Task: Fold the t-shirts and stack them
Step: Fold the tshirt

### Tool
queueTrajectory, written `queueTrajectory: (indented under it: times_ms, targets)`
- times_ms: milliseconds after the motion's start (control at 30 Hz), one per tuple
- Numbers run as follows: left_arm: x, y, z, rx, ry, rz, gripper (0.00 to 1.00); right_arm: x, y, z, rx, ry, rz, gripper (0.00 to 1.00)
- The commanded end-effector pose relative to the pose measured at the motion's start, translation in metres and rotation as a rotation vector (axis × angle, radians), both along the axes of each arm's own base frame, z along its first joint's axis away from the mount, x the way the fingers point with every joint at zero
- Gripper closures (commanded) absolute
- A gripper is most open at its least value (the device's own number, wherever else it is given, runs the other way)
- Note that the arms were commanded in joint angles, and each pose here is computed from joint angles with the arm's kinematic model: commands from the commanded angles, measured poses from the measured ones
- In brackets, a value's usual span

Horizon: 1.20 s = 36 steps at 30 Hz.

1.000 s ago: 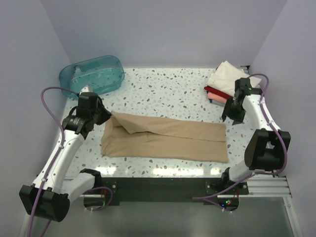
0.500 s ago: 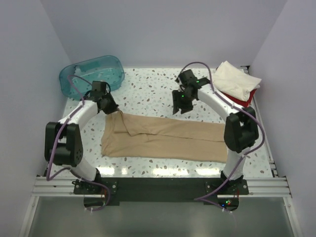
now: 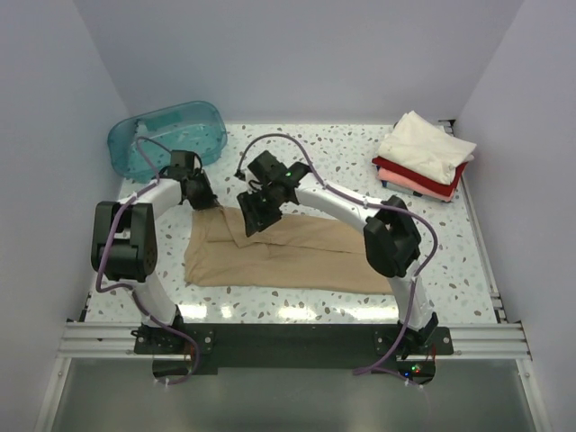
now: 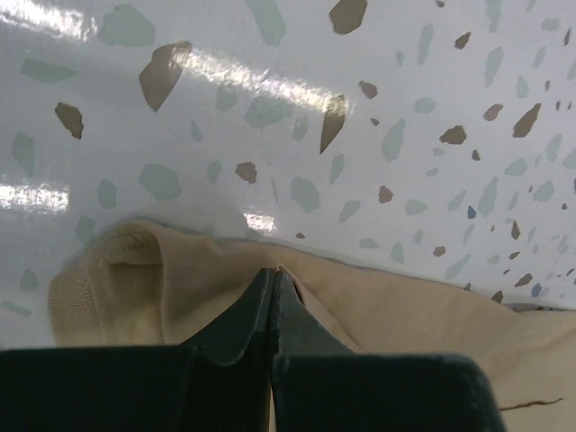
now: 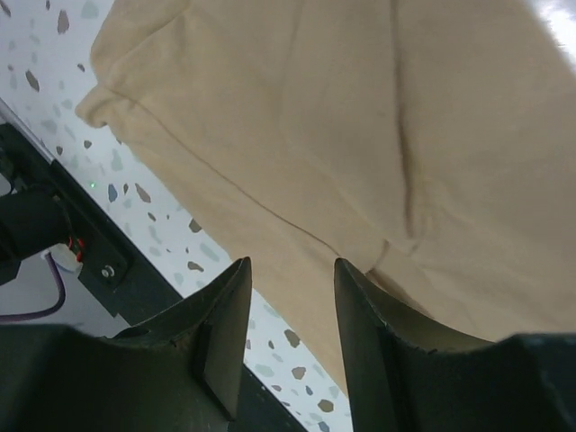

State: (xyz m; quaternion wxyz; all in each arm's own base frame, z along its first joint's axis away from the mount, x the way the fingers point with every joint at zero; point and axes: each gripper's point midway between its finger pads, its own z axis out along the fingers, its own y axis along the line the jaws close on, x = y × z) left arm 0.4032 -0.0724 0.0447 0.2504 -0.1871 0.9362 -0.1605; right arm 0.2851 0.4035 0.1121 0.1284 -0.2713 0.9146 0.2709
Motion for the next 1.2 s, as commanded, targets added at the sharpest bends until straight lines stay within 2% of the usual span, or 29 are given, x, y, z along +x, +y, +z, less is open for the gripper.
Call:
queueTrajectory:
  times_ms: [0,233,667,1167]
  targets:
    - [-0.001,0.007,0.002,-0.004,-0.046,-0.018,1.0,-0.019,0.031,0.003,0.057,-0.02,0.111,0.55]
    - [-0.012,0.018,0.002,0.037,-0.045,-0.016,1.0,-0.036,0.05,-0.023,0.07,-0.003,0.139,0.56]
    - [-0.029,0.015,0.006,0.036,-0.036,-0.077,1.0,-0.008,0.053,-0.073,-0.048,-0.059,0.081,0.55]
    - [-0.025,0.008,0.017,0.013,-0.07,-0.115,1.0,0.019,0.058,-0.084,-0.096,-0.121,-0.026,0.56]
